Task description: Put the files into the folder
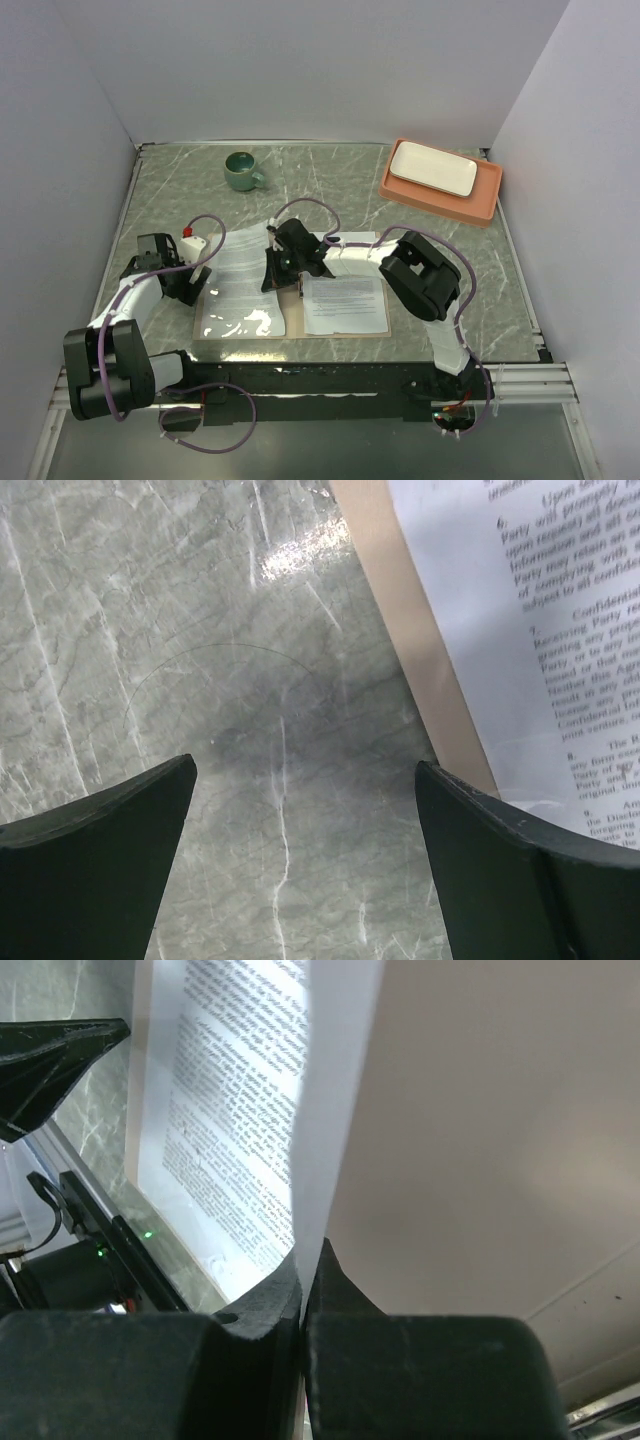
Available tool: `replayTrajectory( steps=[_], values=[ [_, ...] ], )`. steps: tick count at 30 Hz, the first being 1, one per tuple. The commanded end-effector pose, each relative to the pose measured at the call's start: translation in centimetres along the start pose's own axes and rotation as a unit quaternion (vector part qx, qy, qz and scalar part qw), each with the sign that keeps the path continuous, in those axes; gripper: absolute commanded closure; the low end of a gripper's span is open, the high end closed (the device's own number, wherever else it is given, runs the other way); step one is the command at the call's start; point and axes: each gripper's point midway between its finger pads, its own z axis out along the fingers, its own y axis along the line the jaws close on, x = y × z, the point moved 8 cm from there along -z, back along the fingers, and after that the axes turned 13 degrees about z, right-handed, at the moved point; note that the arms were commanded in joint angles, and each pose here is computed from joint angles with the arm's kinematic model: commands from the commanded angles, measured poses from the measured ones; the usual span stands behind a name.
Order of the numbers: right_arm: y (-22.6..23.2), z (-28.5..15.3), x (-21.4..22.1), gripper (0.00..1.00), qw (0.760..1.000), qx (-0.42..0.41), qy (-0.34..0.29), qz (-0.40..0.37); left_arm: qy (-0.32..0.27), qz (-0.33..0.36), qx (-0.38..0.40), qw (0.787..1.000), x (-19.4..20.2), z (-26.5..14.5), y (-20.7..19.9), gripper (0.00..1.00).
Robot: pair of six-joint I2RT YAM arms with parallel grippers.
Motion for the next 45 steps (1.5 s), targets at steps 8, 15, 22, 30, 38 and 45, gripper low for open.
replayTrajectory(
  steps=[8, 15, 22, 30, 38, 45],
  values=[
    [0.9, 0.3, 0.3, 1.00, 0.999, 0.007, -0.027, 0.022, 0.011, 0.022, 0.027, 0.999, 0.6, 0.2, -0.5, 0.01],
    [0.5, 0.0, 0.2, 1.00, 0.995, 0.023, -0.066, 0.066, 0.018, 0.041, 0.032, 0.999, 1.3, 0.3, -1.1, 0.01],
    [0.3, 0.7, 0.9, 1.00, 0.992, 0.026, -0.063, 0.105, 0.014, 0.033, 0.037, 0.999, 0.9, 0.1, -0.9, 0.01],
    [1.5, 1.0, 0.8, 1.00, 0.994, 0.022, -0.053, 0.089, 0.014, 0.029, 0.038, 0.999, 0.9, 0.2, -0.9, 0.02],
    [1.5, 0.6, -0.8, 1.00, 0.993, 0.042, -0.057, 0.090, 0.013, 0.031, 0.040, 0.999, 0.9, 0.1, -0.9, 0.02],
    [1.1, 0.9, -1.3, 1.00, 0.992, 0.049, -0.058, 0.099, 0.008, 0.031, 0.040, 0.999, 0.7, 0.0, -0.8, 0.02]
  ],
)
